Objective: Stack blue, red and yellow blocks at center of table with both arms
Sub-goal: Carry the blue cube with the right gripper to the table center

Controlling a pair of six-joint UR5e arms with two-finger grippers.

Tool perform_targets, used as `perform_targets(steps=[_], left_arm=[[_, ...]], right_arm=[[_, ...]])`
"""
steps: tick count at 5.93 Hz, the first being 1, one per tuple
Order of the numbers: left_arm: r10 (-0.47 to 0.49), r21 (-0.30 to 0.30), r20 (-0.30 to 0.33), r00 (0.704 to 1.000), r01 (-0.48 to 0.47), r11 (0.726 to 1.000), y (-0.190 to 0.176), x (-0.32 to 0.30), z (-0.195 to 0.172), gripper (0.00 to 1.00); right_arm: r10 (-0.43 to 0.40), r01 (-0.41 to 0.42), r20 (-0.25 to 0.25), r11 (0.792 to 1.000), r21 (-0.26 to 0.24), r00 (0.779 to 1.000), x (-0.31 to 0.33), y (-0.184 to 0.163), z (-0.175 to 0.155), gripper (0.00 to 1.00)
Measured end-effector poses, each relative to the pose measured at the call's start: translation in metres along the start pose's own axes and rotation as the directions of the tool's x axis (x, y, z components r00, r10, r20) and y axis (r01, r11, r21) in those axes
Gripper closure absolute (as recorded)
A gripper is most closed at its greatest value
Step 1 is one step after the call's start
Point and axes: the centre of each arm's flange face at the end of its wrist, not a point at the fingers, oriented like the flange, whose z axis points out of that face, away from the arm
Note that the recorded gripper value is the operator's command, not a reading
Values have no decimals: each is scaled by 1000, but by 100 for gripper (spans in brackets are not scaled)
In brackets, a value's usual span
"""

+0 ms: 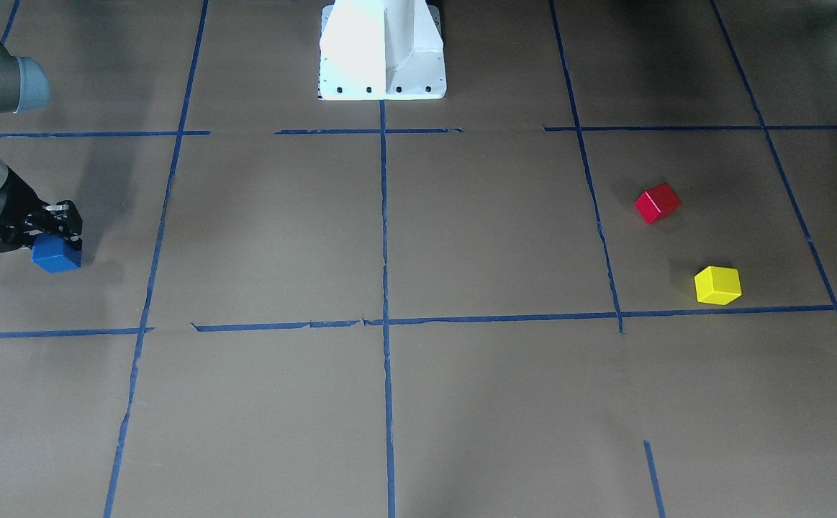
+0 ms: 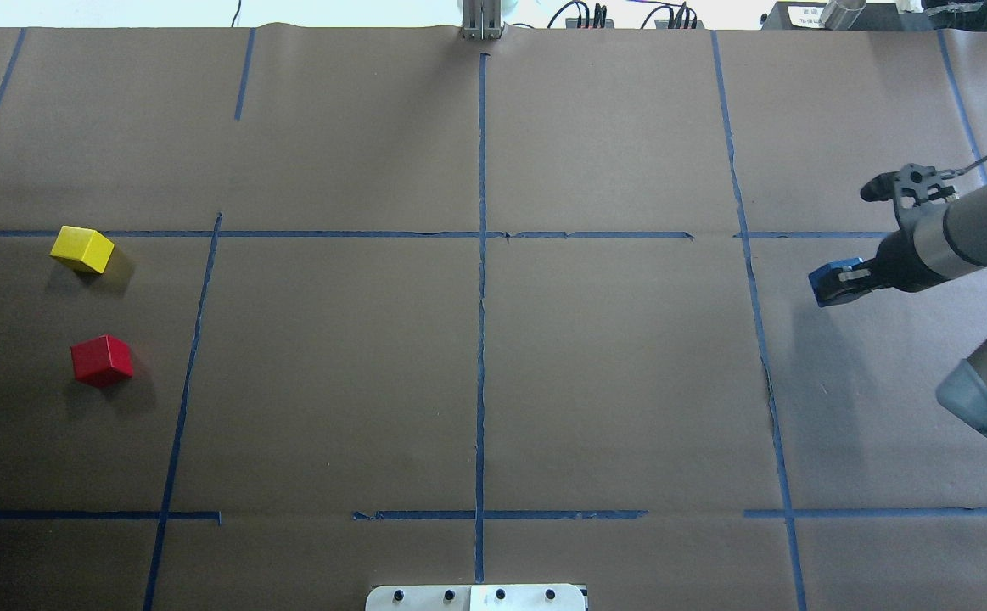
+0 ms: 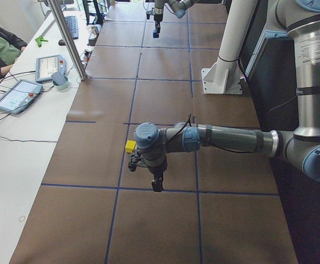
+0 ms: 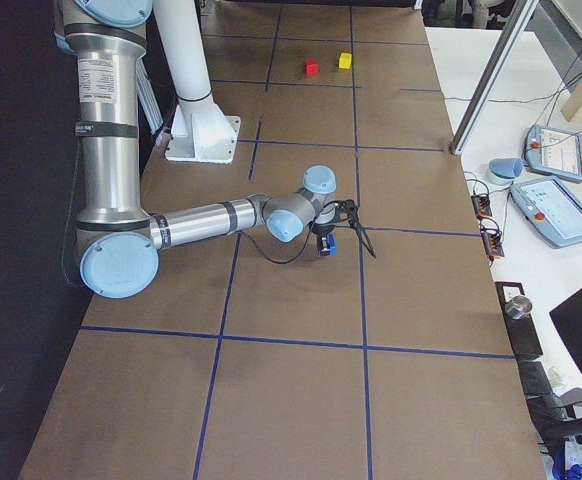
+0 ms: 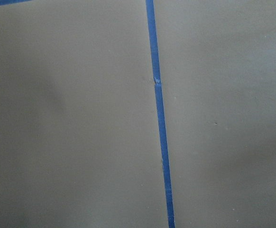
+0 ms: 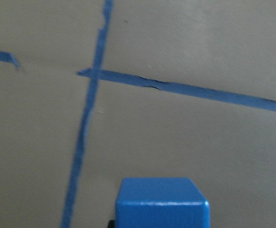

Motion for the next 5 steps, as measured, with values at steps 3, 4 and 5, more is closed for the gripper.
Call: perform_targets(steps=[3, 4, 5], left_arm=[[4, 4, 0, 1000, -4, 1000, -2, 1, -2, 0], [6, 4, 0, 1000, -6, 1000, -3, 2, -2, 0], [6, 4, 0, 1000, -6, 1000, -3, 2, -2, 0]], right_arm=[[88, -88, 9, 996, -25, 996, -249, -52, 16, 89], [139, -139, -5, 990, -20, 990, -323, -57, 28, 87], [188, -188, -17, 982, -11, 982, -388, -61, 41, 82]])
